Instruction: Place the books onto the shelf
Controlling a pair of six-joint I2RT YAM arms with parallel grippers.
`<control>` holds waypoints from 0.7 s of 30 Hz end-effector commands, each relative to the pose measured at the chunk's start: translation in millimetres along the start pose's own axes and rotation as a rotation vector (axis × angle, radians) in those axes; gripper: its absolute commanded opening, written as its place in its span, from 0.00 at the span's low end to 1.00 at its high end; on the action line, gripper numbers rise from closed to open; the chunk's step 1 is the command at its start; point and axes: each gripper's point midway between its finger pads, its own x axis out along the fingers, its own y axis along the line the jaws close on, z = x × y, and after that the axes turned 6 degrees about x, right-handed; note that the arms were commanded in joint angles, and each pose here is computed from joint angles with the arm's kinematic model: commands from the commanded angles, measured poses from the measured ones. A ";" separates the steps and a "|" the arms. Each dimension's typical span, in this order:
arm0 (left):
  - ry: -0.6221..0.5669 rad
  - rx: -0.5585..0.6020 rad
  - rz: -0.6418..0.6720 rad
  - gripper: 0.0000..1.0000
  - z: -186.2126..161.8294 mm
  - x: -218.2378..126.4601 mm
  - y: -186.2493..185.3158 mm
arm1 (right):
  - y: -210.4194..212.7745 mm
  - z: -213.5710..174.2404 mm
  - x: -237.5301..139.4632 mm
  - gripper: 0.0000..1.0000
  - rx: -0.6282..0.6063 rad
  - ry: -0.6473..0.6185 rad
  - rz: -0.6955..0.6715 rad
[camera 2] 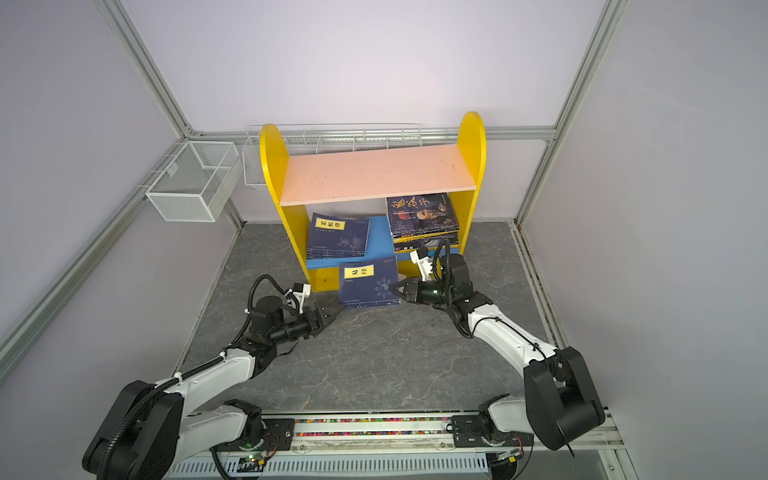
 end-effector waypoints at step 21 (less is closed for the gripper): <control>-0.072 0.069 -0.131 0.00 20.7 6.9 -37.2 | -28.6 -22.5 17.2 0.31 0.044 0.029 -0.076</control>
